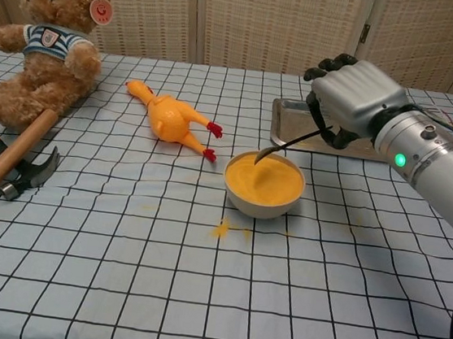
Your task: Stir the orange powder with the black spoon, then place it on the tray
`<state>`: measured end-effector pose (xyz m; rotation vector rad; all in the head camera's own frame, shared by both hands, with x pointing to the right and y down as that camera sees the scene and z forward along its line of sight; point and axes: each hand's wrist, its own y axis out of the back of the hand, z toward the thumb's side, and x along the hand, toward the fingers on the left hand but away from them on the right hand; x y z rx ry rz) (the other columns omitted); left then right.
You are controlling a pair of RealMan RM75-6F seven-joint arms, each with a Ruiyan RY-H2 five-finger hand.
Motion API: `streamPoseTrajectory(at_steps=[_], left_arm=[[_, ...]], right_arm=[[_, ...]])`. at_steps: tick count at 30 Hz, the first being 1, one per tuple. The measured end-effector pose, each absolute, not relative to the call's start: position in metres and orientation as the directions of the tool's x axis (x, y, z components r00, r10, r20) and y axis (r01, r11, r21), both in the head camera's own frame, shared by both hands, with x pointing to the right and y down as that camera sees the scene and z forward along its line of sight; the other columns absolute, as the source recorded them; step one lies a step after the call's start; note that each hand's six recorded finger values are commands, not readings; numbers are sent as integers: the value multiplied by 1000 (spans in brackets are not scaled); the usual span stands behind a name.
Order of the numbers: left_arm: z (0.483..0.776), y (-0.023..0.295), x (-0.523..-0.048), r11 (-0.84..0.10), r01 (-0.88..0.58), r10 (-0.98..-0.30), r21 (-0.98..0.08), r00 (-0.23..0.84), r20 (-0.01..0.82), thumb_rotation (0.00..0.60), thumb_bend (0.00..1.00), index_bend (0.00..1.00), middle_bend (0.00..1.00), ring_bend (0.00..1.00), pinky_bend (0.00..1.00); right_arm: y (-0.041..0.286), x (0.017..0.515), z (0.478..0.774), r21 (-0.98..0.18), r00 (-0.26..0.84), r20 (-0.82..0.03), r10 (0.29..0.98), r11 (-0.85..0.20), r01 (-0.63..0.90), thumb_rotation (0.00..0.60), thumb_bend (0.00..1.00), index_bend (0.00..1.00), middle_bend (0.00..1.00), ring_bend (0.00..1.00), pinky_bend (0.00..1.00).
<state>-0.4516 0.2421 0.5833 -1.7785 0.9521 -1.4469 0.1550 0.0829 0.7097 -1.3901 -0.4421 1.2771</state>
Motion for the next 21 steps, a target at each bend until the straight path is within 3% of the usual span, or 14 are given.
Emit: streamPoseTrajectory(at_steps=[4,17,21], left_arm=[[583,242,-451,-527,-135,-849,-839,128,512,600,455,0,0,0,123],[589,242,-452,-542,-128,-840,-831,122,529,600,455,0,0,0,123],[589,241,-452,-541,-132,-841,-831,121,528,600,454,0,0,0,123]], right_arm=[[76,162,720,-866,298,-443,845,-318,-385,600,650,891,104,0,0],[-3,212,755,-814,-10,-472,881,-440,-379,600,650,885,104,0,0],[-13,217,761,-804,-64,-486,872,-475,-357,600,650,828,103,0,0]])
